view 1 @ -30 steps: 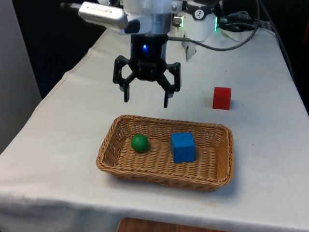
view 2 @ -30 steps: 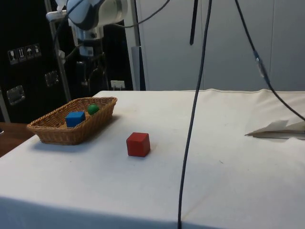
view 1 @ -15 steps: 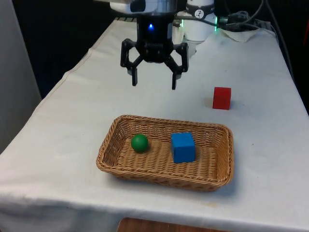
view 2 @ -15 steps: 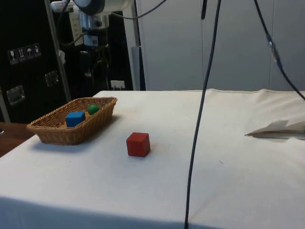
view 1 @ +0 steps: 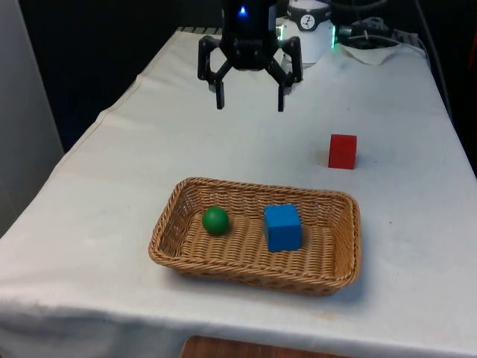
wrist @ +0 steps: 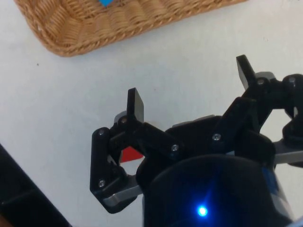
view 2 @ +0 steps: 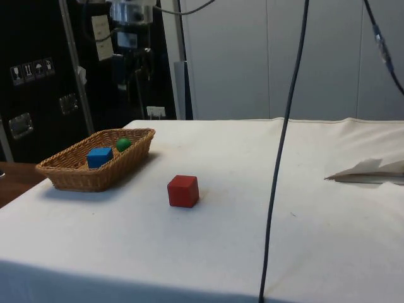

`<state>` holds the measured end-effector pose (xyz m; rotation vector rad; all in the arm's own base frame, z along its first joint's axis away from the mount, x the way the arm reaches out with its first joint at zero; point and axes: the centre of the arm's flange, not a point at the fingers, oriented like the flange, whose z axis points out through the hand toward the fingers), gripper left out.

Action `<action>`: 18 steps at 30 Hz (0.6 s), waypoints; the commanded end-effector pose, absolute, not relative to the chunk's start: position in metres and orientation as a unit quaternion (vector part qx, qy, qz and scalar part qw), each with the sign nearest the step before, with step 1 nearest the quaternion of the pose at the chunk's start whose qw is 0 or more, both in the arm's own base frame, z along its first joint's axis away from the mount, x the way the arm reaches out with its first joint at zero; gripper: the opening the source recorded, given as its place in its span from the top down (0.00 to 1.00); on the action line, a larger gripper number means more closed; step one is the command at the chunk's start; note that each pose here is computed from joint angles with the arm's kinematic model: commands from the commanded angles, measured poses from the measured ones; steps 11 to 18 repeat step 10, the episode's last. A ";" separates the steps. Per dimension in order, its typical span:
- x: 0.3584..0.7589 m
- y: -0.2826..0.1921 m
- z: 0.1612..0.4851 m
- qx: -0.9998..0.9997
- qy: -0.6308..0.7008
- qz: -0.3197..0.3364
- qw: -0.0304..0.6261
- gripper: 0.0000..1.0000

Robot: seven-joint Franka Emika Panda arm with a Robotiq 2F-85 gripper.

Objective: Place all non-red objects into the basket.

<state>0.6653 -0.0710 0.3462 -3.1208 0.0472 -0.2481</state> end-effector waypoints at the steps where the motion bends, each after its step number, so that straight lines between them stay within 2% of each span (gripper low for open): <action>1: 0.657 -0.070 0.350 -0.997 0.015 -0.082 0.004 0.00; 2: 0.663 -0.071 0.347 -0.997 0.015 -0.079 0.007 0.00; 9: 0.640 -0.069 0.358 -0.996 0.013 -0.083 0.013 0.00; 18: 0.644 -0.069 0.357 -0.997 0.013 -0.078 0.017 0.00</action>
